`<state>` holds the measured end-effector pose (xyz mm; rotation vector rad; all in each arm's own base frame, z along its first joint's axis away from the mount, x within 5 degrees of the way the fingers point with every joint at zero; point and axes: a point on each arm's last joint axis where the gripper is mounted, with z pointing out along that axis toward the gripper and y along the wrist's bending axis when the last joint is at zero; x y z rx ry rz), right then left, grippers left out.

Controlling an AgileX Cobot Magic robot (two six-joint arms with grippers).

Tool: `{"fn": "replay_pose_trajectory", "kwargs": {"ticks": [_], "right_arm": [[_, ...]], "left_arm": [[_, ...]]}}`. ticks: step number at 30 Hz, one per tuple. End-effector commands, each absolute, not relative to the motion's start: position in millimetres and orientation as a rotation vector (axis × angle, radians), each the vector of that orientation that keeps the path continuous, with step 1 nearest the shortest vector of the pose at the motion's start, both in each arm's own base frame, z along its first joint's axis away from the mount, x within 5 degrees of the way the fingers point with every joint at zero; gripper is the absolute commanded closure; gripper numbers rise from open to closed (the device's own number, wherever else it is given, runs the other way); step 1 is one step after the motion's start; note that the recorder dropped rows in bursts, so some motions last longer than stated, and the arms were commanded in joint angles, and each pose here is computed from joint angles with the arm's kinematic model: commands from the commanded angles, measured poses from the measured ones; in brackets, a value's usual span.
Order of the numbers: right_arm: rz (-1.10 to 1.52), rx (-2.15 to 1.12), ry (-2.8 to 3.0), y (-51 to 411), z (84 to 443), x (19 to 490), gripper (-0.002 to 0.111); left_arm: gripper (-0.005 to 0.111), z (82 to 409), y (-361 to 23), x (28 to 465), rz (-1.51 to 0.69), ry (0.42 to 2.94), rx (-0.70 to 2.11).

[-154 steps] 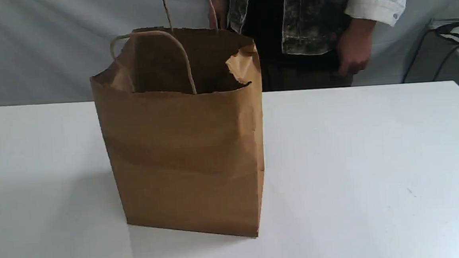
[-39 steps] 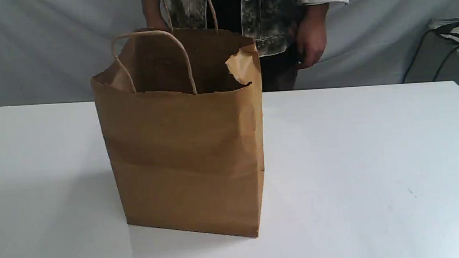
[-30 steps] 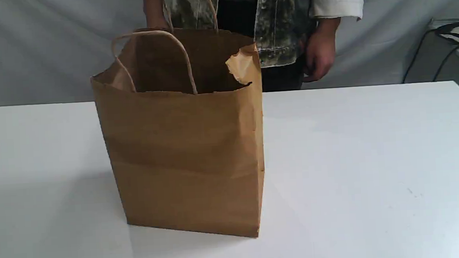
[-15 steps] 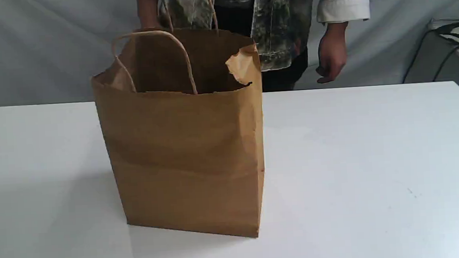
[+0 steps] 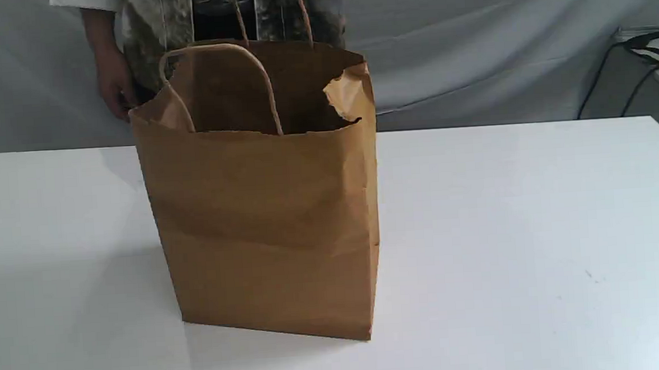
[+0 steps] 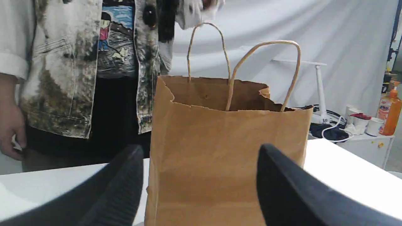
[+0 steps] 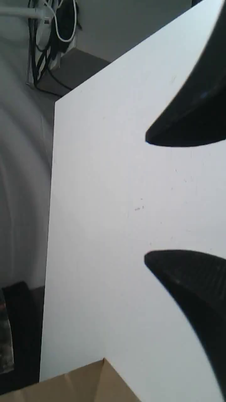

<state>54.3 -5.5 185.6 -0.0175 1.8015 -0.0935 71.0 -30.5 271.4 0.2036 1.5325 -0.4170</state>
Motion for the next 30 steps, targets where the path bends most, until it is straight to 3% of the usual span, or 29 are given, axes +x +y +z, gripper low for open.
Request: {"fn": "replay_pose_trajectory", "kwargs": {"ticks": [1,30], "right_arm": [[-0.127,-0.036,1.802,-6.5,184.6,53.9,0.059],[-0.101,-0.008,1.802,-6.2,184.5,53.9,0.059]], "left_arm": [[0.051,270.0,-31.0,70.4,-0.432,1.536,0.202],[0.051,270.0,-31.0,70.4,-0.430,1.535,0.204]]}}
